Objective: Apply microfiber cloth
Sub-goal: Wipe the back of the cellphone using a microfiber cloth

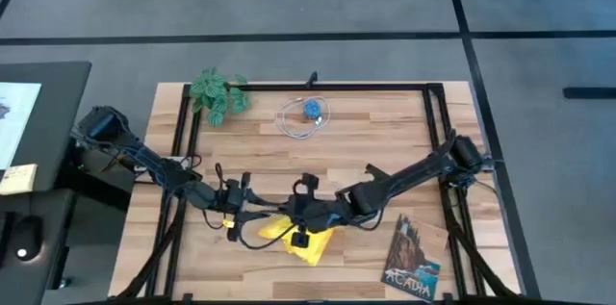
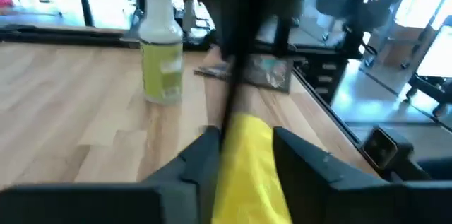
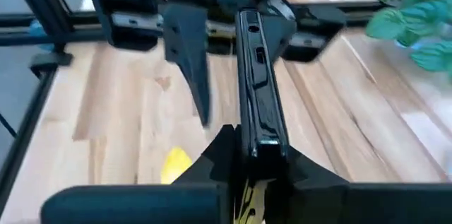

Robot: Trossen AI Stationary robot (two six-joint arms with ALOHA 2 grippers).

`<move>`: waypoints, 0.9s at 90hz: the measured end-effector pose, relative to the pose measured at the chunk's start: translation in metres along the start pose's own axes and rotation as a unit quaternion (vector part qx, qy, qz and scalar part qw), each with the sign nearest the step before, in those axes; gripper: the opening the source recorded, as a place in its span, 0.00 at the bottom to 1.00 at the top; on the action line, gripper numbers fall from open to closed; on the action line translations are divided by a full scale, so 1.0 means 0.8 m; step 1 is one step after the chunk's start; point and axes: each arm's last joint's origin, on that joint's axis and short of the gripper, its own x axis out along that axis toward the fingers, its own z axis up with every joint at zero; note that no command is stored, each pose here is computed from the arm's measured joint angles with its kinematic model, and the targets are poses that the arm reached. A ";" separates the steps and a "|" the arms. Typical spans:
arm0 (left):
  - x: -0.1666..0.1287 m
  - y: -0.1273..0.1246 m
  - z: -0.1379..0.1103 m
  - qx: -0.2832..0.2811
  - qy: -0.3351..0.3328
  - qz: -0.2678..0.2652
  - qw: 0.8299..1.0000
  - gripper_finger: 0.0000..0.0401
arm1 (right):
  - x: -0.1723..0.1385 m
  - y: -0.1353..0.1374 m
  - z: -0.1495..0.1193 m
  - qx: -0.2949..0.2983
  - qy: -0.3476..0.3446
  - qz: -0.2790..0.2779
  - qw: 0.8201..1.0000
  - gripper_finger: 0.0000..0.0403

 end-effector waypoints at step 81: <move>0.140 -0.028 -0.043 0.124 0.284 0.034 0.950 0.24 | -0.025 -0.010 -0.002 -0.002 0.029 -0.057 0.998 0.04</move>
